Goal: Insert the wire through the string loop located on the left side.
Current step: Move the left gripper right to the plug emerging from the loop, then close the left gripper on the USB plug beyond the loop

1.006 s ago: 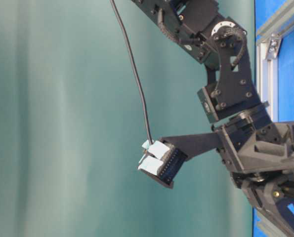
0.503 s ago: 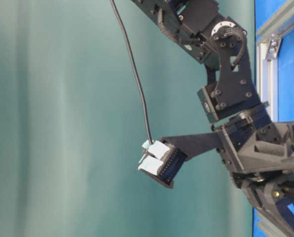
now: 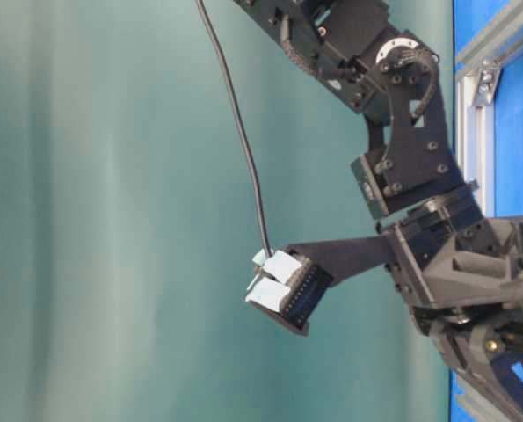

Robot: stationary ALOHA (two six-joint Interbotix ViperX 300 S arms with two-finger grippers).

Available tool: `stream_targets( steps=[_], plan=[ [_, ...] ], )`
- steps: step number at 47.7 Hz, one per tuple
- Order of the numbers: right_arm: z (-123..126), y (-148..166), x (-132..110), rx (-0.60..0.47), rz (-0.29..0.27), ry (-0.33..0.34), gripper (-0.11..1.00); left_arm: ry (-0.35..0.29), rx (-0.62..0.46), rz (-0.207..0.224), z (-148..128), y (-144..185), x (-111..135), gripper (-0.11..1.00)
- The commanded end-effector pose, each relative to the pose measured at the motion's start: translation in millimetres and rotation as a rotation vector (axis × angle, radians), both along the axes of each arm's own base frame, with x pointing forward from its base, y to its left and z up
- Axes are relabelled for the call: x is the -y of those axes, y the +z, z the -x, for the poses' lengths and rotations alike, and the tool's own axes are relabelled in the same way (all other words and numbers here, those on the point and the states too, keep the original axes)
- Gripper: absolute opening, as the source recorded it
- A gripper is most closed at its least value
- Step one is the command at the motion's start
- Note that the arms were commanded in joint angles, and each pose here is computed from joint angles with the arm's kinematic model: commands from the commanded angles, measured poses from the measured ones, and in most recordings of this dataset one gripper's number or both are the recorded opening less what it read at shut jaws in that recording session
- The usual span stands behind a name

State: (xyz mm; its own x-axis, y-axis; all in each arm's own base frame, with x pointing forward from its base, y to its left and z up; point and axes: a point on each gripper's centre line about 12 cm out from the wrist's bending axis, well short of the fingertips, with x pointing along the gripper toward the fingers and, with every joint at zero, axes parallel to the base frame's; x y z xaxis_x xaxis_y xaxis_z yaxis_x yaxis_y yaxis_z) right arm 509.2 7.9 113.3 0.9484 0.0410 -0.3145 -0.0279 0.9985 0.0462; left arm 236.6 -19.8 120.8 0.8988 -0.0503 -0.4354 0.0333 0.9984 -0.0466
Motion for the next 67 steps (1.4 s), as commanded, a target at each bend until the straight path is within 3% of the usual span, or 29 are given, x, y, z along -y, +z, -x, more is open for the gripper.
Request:
stream_targets(
  steps=[1,51,55,64,67],
  plan=[
    [-3.7,15.8,0.7,0.038,0.001,0.000,0.00,0.004,0.005,0.001,-11.6,-1.0,0.3,0.87],
    [-3.7,16.0,1.4,0.040,0.001,-0.002,0.00,0.005,-0.009,-0.002,-12.0,-6.0,0.3,0.84],
    [-3.4,15.5,1.4,0.038,0.001,-0.002,0.00,0.004,-0.017,-0.003,-12.4,-6.6,0.4,0.70],
    [-3.7,16.0,1.4,0.040,-0.001,-0.002,0.00,0.001,-0.012,-0.006,-13.1,-5.9,0.5,0.14],
    [-3.7,16.0,1.4,0.040,0.001,-0.002,0.00,-0.001,-0.007,-0.007,-13.7,-5.2,1.0,0.08]
  ],
)
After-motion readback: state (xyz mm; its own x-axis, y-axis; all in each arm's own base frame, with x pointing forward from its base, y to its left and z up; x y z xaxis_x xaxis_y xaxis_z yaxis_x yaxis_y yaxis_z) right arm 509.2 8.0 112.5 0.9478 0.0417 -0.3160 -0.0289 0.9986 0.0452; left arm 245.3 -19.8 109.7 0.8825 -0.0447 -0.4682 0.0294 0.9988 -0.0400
